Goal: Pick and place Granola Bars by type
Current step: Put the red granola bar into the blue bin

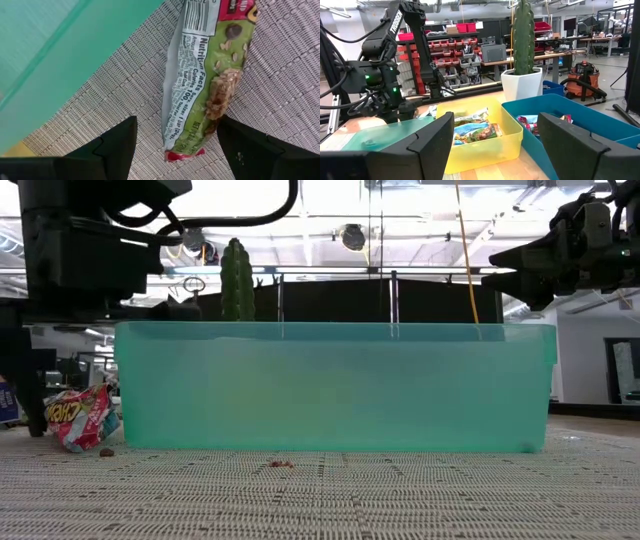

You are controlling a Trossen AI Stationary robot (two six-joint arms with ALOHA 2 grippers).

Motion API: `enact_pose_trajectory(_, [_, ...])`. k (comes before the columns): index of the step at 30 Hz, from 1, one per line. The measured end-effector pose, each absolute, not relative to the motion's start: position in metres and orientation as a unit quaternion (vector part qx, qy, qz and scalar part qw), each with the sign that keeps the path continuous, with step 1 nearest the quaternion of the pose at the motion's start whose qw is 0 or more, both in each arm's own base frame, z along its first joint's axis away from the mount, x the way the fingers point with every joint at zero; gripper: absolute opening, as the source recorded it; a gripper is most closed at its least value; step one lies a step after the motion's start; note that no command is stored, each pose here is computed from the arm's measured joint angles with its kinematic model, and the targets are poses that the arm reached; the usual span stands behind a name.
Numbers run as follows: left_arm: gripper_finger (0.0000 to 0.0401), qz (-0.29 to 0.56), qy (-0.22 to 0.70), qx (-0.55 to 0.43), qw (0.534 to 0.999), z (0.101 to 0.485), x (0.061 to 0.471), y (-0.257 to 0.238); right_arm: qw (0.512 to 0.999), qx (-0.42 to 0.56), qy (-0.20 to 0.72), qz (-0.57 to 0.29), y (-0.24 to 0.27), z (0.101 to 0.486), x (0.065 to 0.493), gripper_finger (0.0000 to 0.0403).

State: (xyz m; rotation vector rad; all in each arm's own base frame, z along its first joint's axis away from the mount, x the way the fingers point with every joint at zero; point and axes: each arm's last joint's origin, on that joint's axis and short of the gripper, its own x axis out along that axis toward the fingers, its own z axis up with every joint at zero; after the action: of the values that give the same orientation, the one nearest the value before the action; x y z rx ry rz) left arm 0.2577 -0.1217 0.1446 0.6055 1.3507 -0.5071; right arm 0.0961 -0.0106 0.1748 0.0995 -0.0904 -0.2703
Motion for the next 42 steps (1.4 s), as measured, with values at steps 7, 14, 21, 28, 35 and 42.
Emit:
enact_pose_trajectory(7, [0.0245,-0.238,0.613,0.261,0.707,0.144,0.257,-0.122,0.989,0.050,-0.045,-0.134,-0.011,0.175,0.096,0.0279])
enact_pose_trajectory(14, [0.0162,-0.235,0.616,0.251,0.709,0.144,0.257,-0.122,0.989,0.050,-0.045,-0.135,-0.011,0.175,0.096,0.0279])
enact_pose_trajectory(21, [0.0101,-0.234,0.619,0.246,0.708,0.144,0.256,-0.122,0.989,0.049,-0.045,-0.135,-0.011,0.175,0.096,0.0279])
enact_pose_trajectory(28, [0.0018,-0.223,0.625,0.233,0.711,0.157,0.249,-0.118,0.989,0.049,-0.045,-0.135,-0.011,0.175,0.096,0.0279])
enact_pose_trajectory(35, [0.0037,-0.221,0.634,0.231,0.704,0.179,0.233,-0.111,0.989,0.050,-0.045,-0.134,-0.011,0.175,0.096,0.0279])
enact_pose_trajectory(42, [0.0015,-0.222,0.635,0.192,0.714,0.216,0.212,-0.103,0.989,0.049,-0.045,-0.135,-0.011,0.175,0.096,0.0279])
